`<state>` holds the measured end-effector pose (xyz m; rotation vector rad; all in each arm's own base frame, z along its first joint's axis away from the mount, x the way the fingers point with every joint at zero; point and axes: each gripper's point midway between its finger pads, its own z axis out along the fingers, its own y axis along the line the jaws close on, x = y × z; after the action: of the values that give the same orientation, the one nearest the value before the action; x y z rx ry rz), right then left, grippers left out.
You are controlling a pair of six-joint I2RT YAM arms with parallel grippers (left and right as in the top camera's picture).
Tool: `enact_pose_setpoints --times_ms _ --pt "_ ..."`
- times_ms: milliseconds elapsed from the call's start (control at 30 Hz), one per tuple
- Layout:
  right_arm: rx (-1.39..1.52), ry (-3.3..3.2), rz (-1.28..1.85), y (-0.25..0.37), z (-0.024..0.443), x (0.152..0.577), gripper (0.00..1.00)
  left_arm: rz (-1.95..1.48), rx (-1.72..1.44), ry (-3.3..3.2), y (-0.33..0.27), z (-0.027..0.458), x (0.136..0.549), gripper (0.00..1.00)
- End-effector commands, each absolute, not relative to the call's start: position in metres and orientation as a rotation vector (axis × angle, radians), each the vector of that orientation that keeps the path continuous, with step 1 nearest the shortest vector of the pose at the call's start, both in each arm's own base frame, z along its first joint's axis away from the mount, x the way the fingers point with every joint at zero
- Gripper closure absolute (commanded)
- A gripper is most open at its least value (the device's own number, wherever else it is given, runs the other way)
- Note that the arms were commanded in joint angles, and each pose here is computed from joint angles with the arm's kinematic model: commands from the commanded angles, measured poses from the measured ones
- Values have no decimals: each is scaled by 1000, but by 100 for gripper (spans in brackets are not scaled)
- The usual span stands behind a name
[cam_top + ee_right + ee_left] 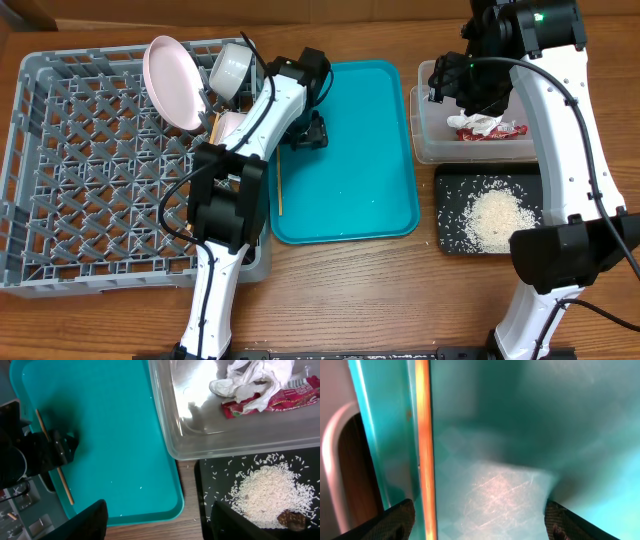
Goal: Sort waste into correct bins and load items into the dishwasher
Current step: 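Return left gripper to the tray and grasp the second chopstick, then carry the second chopstick into the rack and release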
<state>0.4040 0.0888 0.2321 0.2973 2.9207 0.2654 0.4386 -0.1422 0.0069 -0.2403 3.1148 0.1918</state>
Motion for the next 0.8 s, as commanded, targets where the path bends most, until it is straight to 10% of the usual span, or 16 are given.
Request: enact_pose_setpoints --times_ms 0,667,767 --pt "273 2895 282 92 241 405 32 341 -152 3260 -119 -40 409 15" --pt "276 2910 277 91 240 401 32 258 -114 3345 -127 -62 386 37" --pt "275 2910 277 91 240 402 32 261 -114 3357 -126 -68 380 59"
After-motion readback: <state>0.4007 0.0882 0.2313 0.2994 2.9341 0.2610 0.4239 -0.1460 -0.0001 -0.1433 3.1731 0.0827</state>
